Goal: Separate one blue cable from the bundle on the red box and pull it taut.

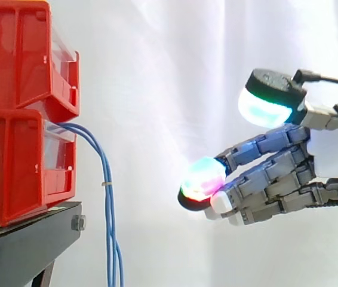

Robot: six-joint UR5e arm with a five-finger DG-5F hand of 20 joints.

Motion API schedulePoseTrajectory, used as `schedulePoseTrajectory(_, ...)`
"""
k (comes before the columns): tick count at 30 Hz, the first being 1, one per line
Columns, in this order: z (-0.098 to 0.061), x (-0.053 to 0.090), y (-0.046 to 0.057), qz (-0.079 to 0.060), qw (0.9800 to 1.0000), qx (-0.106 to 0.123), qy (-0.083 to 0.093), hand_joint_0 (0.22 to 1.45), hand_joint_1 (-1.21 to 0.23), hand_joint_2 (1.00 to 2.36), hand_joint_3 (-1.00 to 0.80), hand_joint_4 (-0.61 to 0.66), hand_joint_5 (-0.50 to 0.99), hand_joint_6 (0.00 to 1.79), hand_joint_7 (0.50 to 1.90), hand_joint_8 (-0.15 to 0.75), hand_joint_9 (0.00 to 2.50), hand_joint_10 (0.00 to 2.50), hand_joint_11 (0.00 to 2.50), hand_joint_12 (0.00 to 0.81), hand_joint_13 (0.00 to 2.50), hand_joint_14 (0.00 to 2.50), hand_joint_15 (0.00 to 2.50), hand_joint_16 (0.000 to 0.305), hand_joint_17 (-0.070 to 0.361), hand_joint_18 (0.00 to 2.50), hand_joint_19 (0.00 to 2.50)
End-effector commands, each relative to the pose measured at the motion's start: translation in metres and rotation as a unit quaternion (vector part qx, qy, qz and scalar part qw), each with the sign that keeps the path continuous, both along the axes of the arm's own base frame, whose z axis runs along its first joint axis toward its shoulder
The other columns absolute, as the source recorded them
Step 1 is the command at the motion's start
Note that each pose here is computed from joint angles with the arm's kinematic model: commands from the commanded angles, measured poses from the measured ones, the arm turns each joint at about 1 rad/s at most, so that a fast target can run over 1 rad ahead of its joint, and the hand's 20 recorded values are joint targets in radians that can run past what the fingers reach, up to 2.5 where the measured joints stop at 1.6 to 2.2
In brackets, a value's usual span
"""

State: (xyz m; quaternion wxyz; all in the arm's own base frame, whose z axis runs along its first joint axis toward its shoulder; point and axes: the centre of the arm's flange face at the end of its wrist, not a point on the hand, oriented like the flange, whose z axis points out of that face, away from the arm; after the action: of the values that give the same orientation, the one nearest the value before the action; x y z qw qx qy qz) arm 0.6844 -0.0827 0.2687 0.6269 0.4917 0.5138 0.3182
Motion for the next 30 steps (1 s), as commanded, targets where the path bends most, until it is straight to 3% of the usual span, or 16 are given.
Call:
schedulePoseTrajectory(1,-0.004,0.0,-0.003,-0.017,0.9996,-0.02,0.007,0.5,-0.56,1.0,-0.5,0.27,-0.18,0.5,0.7,0.288,0.66,0.0,0.17,0.355,0.38,0.0,0.04,0.045,0.102,0.21,0.04)
schedulePoseTrajectory(7,-0.007,0.005,0.0,-0.02,0.9992,-0.035,0.0,0.5,-0.56,1.0,-0.5,0.27,-0.18,0.5,0.71,0.289,0.67,0.01,0.18,0.356,0.39,0.0,0.05,0.045,0.101,0.22,0.05)
schedulePoseTrajectory(10,-0.026,0.01,0.001,-0.02,0.9988,-0.044,0.007,0.5,-0.56,1.0,-0.5,0.27,-0.18,0.5,0.71,0.291,0.68,0.0,0.18,0.356,0.39,0.0,0.05,0.045,0.101,0.22,0.06)
schedulePoseTrajectory(14,-0.036,0.012,0.001,-0.022,0.9987,-0.046,0.007,0.5,-0.56,1.0,-0.5,0.28,-0.18,0.5,0.71,0.291,0.68,0.01,0.18,0.357,0.4,0.0,0.06,0.046,0.104,0.24,0.07)
schedulePoseTrajectory(15,-0.035,0.013,0.001,-0.023,0.9987,-0.045,0.003,0.5,-0.56,1.0,-0.5,0.28,-0.18,0.5,0.71,0.291,0.68,0.0,0.18,0.358,0.4,0.0,0.07,0.046,0.104,0.24,0.09)
schedulePoseTrajectory(16,-0.031,0.017,0.001,-0.027,0.9985,-0.044,-0.016,0.5,-0.56,1.0,-0.5,0.28,-0.18,0.5,0.71,0.291,0.68,0.0,0.19,0.357,0.4,0.0,0.07,0.047,0.105,0.25,0.09)
schedulePoseTrajectory(17,-0.029,0.018,0.001,-0.028,0.9983,-0.046,-0.023,0.5,-0.56,1.0,-0.5,0.28,-0.18,0.5,0.71,0.292,0.68,0.0,0.19,0.357,0.41,0.0,0.07,0.047,0.105,0.25,0.09)
schedulePoseTrajectory(20,-0.039,0.021,0.001,-0.029,0.9978,-0.055,-0.02,0.5,-0.56,1.0,-0.5,0.27,-0.18,0.5,0.71,0.291,0.68,0.0,0.2,0.357,0.41,0.0,0.07,0.047,0.106,0.26,0.09)
schedulePoseTrajectory(23,-0.067,0.027,0.002,-0.032,0.9978,-0.054,-0.018,0.5,-0.56,1.0,-0.5,0.28,-0.18,0.5,0.71,0.29,0.68,0.0,0.2,0.358,0.41,0.0,0.07,0.047,0.105,0.26,0.09)
schedulePoseTrajectory(27,-0.075,0.034,0.004,-0.038,0.9972,-0.051,-0.04,0.5,-0.57,1.0,-0.5,0.28,-0.17,0.5,0.71,0.289,0.69,0.0,0.2,0.361,0.42,0.0,0.08,0.047,0.106,0.26,0.1)
schedulePoseTrajectory(30,-0.071,0.039,0.01,-0.042,0.9955,-0.057,-0.064,0.5,-0.57,1.0,-0.5,0.29,-0.17,0.5,0.72,0.289,0.69,0.0,0.2,0.361,0.42,0.0,0.08,0.047,0.106,0.27,0.11)
